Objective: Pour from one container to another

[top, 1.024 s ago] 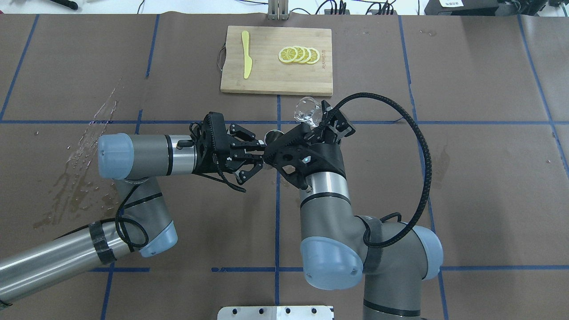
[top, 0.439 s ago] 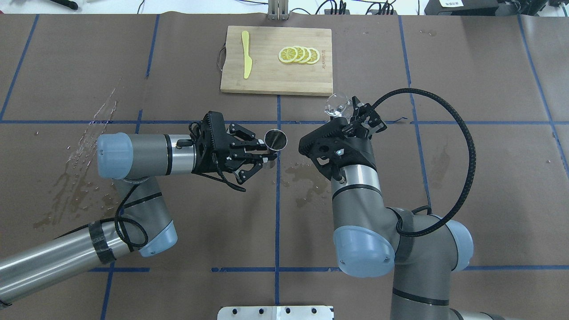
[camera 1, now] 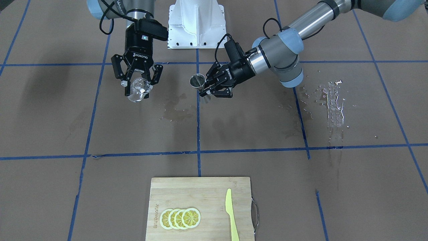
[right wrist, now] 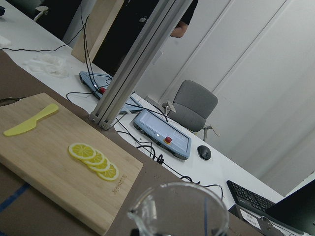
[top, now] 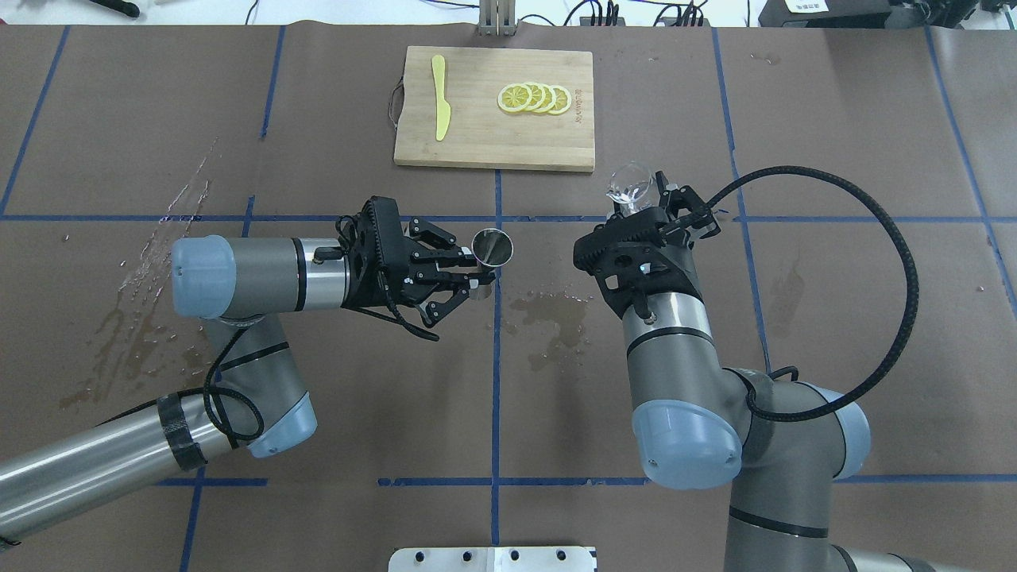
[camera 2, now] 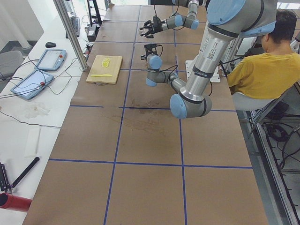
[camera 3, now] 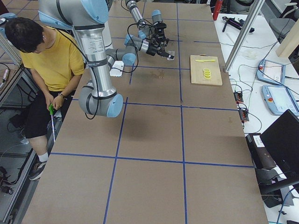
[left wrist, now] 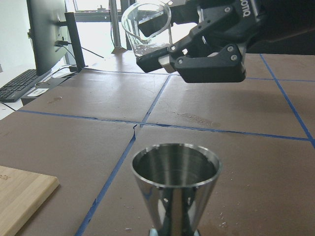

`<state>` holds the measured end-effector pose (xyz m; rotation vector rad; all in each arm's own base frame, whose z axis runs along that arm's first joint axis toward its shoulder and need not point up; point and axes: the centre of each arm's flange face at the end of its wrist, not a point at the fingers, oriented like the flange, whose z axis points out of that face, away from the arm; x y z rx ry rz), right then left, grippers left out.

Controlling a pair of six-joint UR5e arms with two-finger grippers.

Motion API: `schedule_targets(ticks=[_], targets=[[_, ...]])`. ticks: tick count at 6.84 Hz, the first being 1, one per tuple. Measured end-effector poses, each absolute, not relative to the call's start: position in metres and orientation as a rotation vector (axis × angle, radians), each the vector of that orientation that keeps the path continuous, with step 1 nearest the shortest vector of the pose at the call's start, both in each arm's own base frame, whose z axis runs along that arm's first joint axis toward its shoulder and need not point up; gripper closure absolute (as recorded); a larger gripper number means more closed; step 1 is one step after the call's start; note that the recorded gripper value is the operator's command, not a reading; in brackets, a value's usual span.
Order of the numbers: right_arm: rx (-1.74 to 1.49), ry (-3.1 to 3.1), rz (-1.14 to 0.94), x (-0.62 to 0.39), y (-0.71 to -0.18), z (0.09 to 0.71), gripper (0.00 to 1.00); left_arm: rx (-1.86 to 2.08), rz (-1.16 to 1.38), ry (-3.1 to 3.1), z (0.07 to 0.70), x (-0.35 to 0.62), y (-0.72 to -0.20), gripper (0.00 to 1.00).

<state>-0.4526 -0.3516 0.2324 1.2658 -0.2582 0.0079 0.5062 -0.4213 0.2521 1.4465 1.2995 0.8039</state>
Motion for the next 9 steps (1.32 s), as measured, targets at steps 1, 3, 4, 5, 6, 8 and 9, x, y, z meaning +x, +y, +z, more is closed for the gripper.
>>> schedule_targets(ticks=[1, 3, 4, 5, 6, 8, 9], targets=[[1.255, -0.308, 0.072, -0.451, -0.351, 0.237, 1.00, 1.444, 0.802, 1.297, 0.255, 0.504, -0.422, 1.00], [1.228, -0.375, 0.158, -0.447, -0.350, 0.246, 1.00, 1.445, 0.792, 1.289, 0.263, 0.496, -0.426, 1.00], [1.223, -0.381, 0.168, -0.445, -0.349, 0.251, 1.00, 1.446, 0.782, 1.275, 0.269, 0.488, -0.432, 1.00], [1.220, -0.381, 0.172, -0.444, -0.349, 0.254, 1.00, 1.444, 0.770, 1.252, 0.281, 0.476, -0.440, 1.00], [1.218, -0.384, 0.177, -0.444, -0.349, 0.255, 1.00, 1.437, 0.750, 1.242, 0.297, 0.462, -0.444, 1.00], [1.216, -0.390, 0.184, -0.444, -0.348, 0.255, 1.00, 1.445, 0.699, 1.243, 0.341, 0.425, -0.446, 1.00], [1.216, -0.391, 0.184, -0.444, -0.348, 0.255, 1.00, 1.457, 0.684, 1.238, 0.362, 0.407, -0.445, 1.00]])
